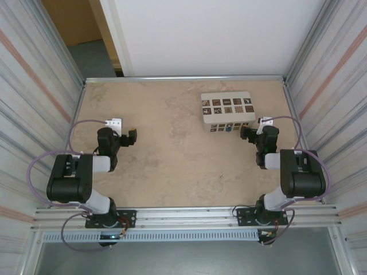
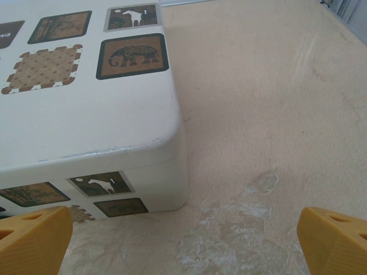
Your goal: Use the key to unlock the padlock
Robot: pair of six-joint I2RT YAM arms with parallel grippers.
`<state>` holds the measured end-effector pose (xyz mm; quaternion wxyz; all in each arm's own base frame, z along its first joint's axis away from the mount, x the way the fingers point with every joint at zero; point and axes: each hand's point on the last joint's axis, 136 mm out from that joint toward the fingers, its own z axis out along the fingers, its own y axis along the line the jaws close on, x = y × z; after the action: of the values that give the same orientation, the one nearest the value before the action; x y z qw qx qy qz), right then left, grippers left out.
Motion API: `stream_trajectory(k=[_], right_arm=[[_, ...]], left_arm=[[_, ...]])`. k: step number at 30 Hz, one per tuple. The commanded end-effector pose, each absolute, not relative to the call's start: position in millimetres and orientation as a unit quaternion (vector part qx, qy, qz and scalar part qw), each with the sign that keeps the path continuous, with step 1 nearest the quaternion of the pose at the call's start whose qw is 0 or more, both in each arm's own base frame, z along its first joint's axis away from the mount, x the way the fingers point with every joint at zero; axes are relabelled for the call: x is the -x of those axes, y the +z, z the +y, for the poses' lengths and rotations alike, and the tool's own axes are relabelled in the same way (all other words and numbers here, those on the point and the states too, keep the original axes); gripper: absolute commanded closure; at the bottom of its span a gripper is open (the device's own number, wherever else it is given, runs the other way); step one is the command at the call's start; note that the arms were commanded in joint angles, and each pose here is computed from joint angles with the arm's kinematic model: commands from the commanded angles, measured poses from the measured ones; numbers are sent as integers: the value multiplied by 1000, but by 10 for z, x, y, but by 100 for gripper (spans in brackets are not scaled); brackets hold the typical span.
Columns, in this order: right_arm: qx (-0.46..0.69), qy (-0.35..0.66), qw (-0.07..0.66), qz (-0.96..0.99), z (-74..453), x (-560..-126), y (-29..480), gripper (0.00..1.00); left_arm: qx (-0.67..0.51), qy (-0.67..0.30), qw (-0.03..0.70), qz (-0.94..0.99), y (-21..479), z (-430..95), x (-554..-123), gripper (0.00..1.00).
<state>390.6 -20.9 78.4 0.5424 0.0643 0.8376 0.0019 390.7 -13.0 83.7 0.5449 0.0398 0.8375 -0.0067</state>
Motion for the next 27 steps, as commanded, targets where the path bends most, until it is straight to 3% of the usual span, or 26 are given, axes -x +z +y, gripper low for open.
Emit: stream_trajectory(k=[1,13,22,27], right_arm=[[-67,-1,543,837,-227,-3944,807,1],[-86,-12,545,834,-293,-3944,888,1],[-159,-2,525,836,-539,-3735,1325,1],[-192,47,474,858,-543,-3560,1381,1]], left_arm=[[-46,3,554,831,915,-127,-3964,1],[-47,0,561,826,972,-136,-3958,1],[-41,33,570,820,1507,-170,-3828,1],[44,-34,524,850,1757,-217,-3776,1]])
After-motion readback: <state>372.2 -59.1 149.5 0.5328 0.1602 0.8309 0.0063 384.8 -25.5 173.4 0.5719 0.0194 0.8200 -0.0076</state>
